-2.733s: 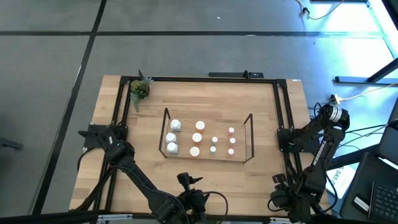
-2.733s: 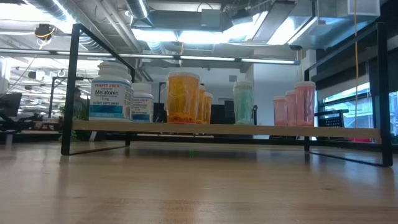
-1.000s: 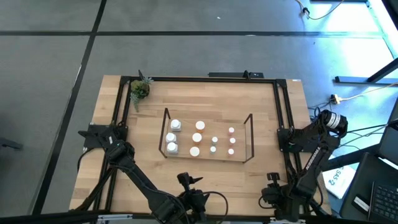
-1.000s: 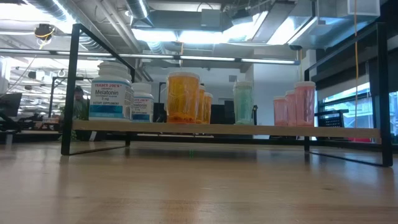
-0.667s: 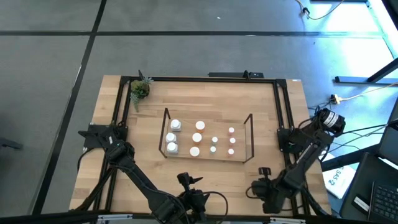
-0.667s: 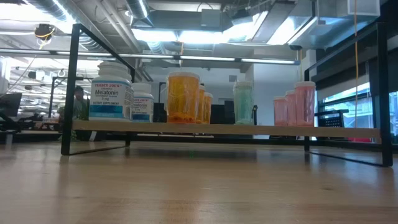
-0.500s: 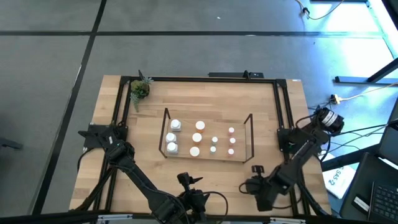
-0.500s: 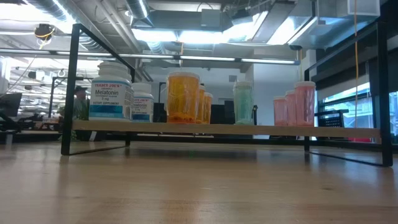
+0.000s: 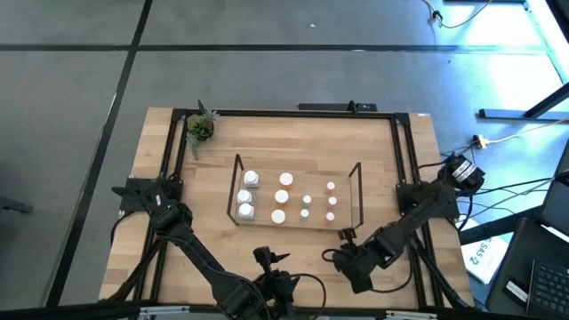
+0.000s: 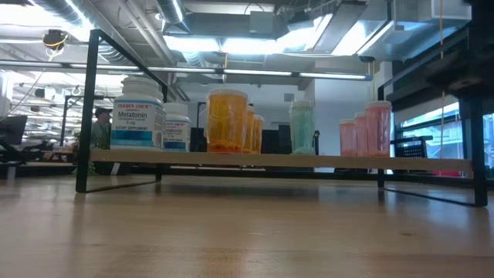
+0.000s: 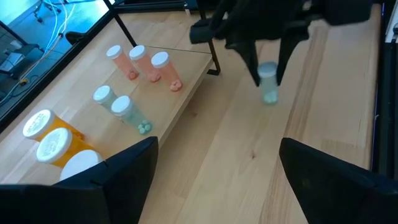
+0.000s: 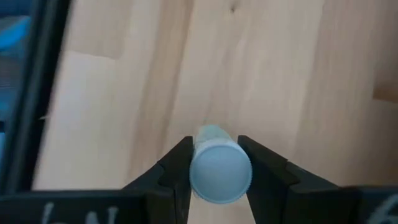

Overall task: Pick and place medicine bottles onto shelf by color
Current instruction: Put the light blue pill bottle on the shelf aligned with the other light blue pill bottle

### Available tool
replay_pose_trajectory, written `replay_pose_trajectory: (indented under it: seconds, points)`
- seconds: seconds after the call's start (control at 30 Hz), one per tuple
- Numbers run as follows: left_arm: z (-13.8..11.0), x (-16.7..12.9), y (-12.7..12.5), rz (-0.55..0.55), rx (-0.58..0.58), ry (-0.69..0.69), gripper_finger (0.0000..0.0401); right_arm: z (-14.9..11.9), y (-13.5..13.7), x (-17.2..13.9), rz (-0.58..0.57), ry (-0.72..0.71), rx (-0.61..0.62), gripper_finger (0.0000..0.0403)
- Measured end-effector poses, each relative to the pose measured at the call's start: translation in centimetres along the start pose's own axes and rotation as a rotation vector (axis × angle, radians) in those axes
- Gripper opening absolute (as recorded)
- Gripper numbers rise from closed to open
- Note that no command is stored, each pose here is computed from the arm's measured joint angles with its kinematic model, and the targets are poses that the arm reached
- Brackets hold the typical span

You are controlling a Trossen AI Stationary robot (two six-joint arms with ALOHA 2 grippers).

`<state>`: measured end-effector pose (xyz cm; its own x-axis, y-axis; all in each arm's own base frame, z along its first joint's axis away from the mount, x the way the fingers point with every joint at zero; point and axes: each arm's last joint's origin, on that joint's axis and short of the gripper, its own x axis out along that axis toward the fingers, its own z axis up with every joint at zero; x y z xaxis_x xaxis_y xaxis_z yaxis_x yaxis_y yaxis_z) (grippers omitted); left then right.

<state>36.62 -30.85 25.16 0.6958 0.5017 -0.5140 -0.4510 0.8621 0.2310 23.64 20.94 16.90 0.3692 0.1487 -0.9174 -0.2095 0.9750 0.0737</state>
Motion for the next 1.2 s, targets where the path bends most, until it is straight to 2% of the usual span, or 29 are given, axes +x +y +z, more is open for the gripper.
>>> replay_pose_trajectory:
  seconds: [0.53, 0.67, 0.93, 1.2]
  points:
    - [0.0, 0.0, 0.0, 0.000, 0.000, 0.000, 0.0334, 0.5, -0.6, 1.0, -0.015, 0.000, 0.016, 0.0124]
    - [0.0, 0.0, 0.0, 0.000, 0.000, 0.000, 0.0331, 0.4, -0.6, 1.1, -0.009, 0.003, -0.029, 0.0143]
    - [0.0, 0.0, 0.0, 0.000, 0.000, 0.000, 0.0334, 0.5, -0.6, 1.1, 0.005, 0.003, -0.035, 0.0198]
    - [0.0, 0.0, 0.0, 0.000, 0.000, 0.000, 0.0334, 1.1, -0.4, 0.5, 0.007, 0.005, -0.052, 0.0204]
